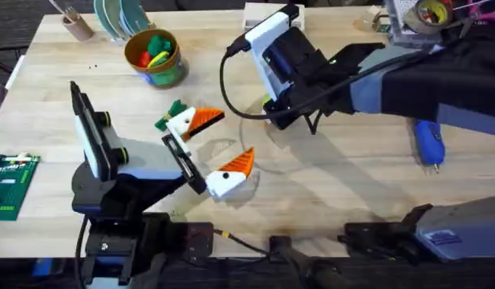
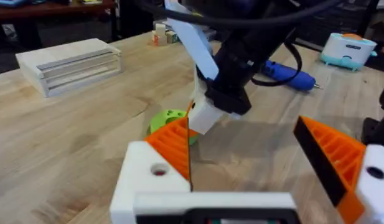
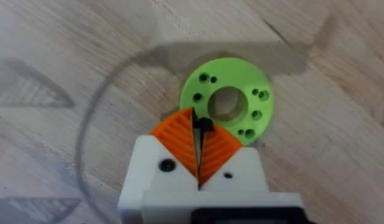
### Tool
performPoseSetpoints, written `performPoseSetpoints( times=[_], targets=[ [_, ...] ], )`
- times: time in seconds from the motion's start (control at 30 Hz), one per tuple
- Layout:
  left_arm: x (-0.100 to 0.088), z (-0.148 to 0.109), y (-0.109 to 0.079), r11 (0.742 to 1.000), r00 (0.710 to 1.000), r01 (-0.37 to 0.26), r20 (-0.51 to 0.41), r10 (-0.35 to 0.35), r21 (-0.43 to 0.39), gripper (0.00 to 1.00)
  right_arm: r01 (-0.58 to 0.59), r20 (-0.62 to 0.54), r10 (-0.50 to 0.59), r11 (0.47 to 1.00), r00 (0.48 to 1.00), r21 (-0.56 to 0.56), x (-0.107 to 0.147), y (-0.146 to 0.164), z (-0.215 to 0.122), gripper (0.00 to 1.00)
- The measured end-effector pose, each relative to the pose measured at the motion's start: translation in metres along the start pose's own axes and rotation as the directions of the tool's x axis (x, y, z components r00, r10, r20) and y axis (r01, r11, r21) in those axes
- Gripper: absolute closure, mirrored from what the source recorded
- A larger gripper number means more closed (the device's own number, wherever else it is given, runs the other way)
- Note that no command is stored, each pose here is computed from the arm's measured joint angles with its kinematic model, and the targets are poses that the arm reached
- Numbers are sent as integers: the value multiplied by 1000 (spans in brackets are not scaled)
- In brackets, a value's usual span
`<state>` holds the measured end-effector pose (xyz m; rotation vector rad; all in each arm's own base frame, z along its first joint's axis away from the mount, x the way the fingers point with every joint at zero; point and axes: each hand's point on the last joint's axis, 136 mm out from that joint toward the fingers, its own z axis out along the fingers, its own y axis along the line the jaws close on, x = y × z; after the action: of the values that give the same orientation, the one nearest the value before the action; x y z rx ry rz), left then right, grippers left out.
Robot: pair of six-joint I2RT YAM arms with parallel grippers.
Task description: Pick up the gripper from the table and insert it into the empty holder that is missing its gripper. Then pick up a screw, insert it into the mounting hole, and use the screwdriver to tighten it. Finally, clean up the table by picking up the vegetable and placing it into the bucket.
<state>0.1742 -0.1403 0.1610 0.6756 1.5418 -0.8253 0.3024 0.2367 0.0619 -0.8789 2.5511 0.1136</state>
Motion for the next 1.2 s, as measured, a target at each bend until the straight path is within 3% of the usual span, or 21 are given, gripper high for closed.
performPoseSetpoints(
  times=[0.37,0.67,0.9,1.2],
  targets=[
    [0,0,0,1000,1000,0,0,0,0,8,47,10,-47,999,999,0,-18,-3,-44,993],
    [0,0,0,1000,1000,0,0,0,0,9,94,96,-94,996,991,9,-75,-9,-114,993],
    [0,0,0,1000,1000,0,0,0,0,9,133,98,-133,991,986,7,-96,-10,-158,993],
    [0,0,0,1000,1000,0,0,0,0,8,296,114,-285,951,952,-91,-112,50,-172,993]
  ],
)
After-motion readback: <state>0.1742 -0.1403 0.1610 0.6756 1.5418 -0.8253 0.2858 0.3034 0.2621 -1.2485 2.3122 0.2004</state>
